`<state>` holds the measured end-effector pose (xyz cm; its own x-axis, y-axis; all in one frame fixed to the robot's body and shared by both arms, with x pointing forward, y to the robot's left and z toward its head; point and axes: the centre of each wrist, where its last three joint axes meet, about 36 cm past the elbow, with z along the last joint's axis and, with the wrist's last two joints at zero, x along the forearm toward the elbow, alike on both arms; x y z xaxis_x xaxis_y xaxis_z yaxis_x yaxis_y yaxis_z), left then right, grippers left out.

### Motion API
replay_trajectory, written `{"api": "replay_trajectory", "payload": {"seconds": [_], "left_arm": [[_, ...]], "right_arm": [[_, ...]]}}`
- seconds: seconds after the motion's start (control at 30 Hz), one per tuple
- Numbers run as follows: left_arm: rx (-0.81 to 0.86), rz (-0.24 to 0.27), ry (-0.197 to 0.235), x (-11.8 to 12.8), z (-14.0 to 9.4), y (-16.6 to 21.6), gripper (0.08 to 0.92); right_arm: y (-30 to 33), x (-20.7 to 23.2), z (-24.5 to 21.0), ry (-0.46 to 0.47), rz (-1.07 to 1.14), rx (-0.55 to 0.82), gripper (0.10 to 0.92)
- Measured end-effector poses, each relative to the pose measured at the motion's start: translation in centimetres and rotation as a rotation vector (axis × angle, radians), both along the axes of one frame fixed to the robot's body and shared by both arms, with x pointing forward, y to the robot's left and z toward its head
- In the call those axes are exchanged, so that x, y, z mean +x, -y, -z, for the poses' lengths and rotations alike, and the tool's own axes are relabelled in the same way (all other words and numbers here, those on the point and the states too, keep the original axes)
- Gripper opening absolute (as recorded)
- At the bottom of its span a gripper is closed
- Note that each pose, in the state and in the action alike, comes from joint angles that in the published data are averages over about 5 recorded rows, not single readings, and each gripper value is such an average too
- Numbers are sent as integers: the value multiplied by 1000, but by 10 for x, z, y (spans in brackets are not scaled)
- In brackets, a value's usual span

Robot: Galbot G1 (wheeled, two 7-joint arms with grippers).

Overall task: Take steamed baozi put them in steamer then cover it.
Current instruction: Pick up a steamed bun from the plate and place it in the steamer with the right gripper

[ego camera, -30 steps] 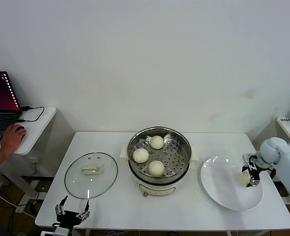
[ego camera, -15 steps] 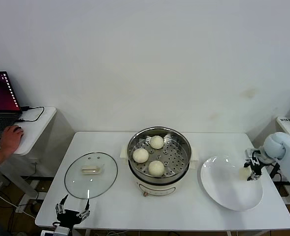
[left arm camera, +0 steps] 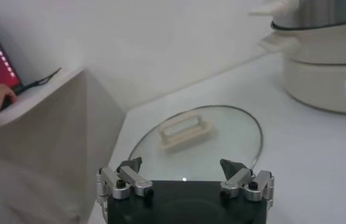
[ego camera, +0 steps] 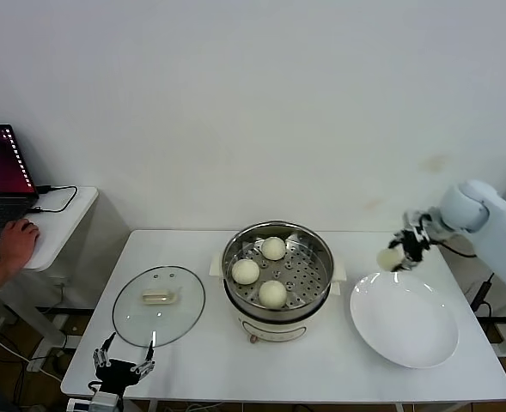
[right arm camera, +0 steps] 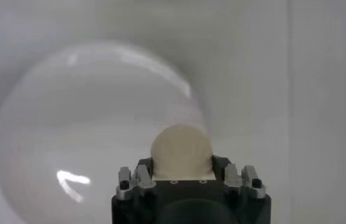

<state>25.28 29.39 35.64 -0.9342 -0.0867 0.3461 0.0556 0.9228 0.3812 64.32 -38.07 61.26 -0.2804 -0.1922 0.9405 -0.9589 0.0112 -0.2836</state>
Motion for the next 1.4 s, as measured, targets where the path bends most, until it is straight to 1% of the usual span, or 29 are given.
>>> {"api": "replay_trajectory", "payload": {"seconds": [0.27, 0.43, 0.73, 1.0, 1.17, 1.4], "left_arm": [[-4, -15, 29, 1, -6, -3, 823], [-11, -25, 38, 2, -8, -5, 823], [-22, -33, 49, 5, -9, -6, 823], [-30, -34, 45, 6, -6, -6, 823], [-30, -39, 45, 7, -6, -8, 823], [-35, -37, 46, 8, -5, -7, 823]], "right_arm": [[-72, 19, -39, -38, -53, 78, 596], [-111, 28, -46, -85, -66, 91, 596], [-166, 37, -31, -153, -78, 69, 594], [-198, 41, -10, -188, -87, 46, 597], [-210, 40, 4, -210, -97, 16, 599], [-210, 42, 15, -223, -88, -25, 600]]}}
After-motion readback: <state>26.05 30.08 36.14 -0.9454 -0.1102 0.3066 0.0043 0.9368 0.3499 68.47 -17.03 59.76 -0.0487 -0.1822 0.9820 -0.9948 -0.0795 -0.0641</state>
